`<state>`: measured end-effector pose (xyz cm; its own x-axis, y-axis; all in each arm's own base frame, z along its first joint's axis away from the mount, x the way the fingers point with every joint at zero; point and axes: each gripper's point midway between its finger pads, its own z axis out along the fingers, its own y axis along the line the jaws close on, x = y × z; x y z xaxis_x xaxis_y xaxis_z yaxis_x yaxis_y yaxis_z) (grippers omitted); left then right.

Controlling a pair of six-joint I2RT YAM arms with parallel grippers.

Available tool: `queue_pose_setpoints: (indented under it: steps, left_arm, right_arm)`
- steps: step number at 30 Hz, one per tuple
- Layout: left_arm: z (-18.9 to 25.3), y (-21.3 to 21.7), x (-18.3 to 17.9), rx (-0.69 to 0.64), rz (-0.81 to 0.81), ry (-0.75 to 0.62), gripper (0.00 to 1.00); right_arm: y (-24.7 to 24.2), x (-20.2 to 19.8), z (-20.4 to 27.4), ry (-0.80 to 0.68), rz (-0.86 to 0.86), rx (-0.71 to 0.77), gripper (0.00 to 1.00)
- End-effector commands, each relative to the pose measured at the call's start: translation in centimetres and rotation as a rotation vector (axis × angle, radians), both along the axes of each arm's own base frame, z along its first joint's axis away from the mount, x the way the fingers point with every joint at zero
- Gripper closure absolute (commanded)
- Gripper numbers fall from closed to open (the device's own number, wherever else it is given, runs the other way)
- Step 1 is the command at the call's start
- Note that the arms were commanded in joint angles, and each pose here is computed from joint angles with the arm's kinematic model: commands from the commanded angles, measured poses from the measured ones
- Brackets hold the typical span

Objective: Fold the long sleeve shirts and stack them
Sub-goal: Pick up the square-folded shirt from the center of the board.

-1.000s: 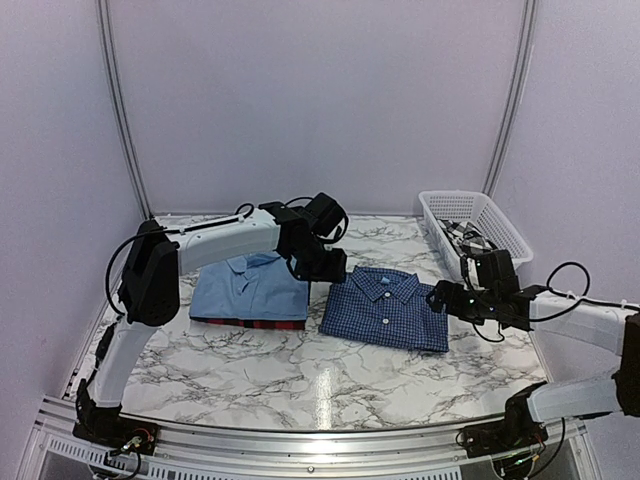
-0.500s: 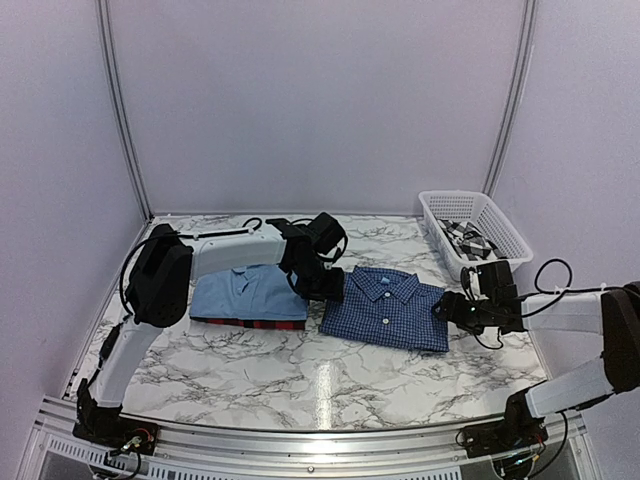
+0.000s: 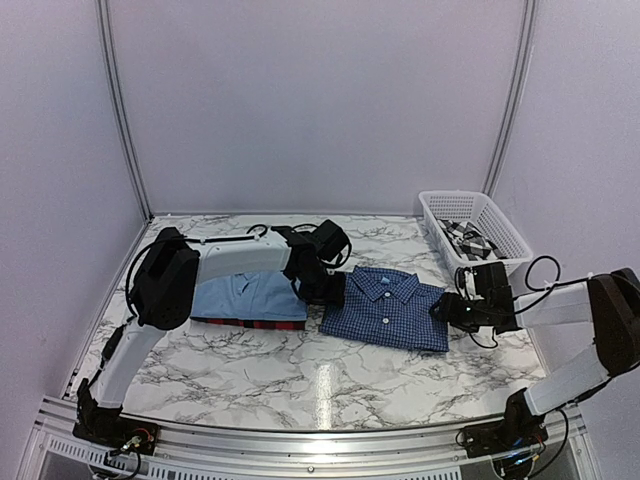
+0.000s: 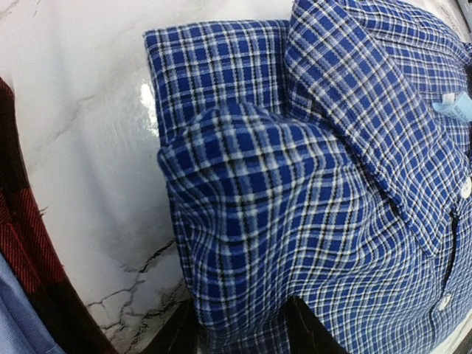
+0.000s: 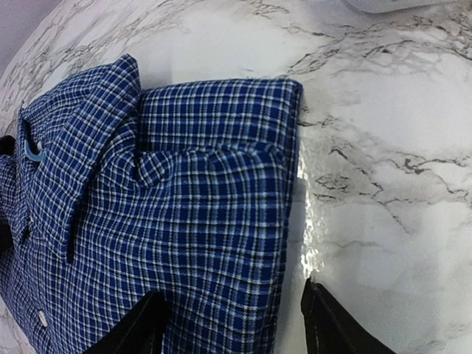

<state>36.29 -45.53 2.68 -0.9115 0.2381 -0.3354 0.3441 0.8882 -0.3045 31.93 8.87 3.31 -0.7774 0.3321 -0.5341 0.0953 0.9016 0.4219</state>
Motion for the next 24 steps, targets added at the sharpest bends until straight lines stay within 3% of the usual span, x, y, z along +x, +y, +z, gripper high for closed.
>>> queue_pose_setpoints:
  steps: [1,11,17,22,24]
  left_arm:
    - [-3.3,0.5,-0.8,0.059,0.034,0.034,0.61]
    - [-3.6,-0.7,-1.4,0.028,0.058,0.06,0.81]
    - [-2.7,-1.5,-1.4,-0.005,0.072,0.054,1.0]
    - [-1.3,-1.8,-1.0,-0.032,0.081,0.028,1.0]
    - [-0.4,-2.1,-0.6,-0.05,0.086,0.01,1.0]
  right_arm:
    - [0.2,0.2,-0.8,0.043,0.003,0.019,0.4]
    - [1.6,0.5,-1.1,0.055,0.02,0.037,0.62]
    - [2.0,0.7,-1.0,0.058,0.016,0.029,0.79]
    - [2.5,1.1,-0.6,0.069,0.028,0.02,0.98]
    - [2.7,1.2,-0.2,0.063,0.029,0.022,1.0]
